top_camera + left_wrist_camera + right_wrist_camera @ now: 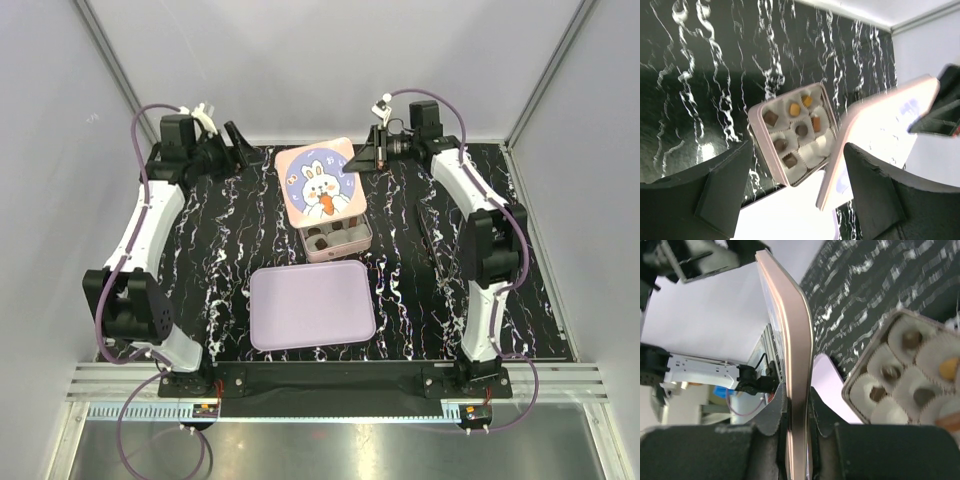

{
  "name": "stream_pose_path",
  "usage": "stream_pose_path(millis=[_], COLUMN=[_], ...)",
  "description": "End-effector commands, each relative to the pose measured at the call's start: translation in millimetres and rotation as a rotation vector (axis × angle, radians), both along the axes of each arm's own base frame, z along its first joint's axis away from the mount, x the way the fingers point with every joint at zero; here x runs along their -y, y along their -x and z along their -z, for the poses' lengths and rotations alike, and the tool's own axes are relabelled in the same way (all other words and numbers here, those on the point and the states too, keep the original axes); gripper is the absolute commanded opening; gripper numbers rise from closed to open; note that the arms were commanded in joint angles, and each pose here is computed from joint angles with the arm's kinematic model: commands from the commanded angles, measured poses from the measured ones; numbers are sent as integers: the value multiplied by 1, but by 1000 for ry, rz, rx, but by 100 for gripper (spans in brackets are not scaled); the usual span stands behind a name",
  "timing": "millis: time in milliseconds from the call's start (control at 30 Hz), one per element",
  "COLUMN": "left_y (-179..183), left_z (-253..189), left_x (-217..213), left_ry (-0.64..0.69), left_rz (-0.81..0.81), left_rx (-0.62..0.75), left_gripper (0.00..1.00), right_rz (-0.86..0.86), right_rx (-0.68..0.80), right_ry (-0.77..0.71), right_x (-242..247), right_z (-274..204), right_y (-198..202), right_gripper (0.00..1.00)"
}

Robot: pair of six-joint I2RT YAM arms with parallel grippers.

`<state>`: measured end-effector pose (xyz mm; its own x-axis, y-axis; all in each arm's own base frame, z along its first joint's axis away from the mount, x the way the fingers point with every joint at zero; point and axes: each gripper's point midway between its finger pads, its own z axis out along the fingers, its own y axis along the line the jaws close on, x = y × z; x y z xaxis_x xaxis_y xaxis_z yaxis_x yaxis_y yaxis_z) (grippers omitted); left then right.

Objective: Pack the chocolate

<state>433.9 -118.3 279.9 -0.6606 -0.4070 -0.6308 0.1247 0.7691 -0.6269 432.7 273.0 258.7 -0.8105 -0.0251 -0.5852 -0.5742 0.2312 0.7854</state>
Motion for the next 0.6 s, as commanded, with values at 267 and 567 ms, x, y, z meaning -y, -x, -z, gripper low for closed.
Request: stream_pose_path(millis=[267, 567], left_y=[-10, -18], left_z=[54, 95], left_x=[55, 70], left_ry=[83, 101], left_rz=[188, 209], left_rx=[-39, -114], left_gripper=[79, 79], right_rz=[41, 14], right_rx=[-272, -359], right_ry=[119, 127], right_x=[25, 28], right_z=[61, 97], right_y=[-21, -30], right_gripper=[0, 0])
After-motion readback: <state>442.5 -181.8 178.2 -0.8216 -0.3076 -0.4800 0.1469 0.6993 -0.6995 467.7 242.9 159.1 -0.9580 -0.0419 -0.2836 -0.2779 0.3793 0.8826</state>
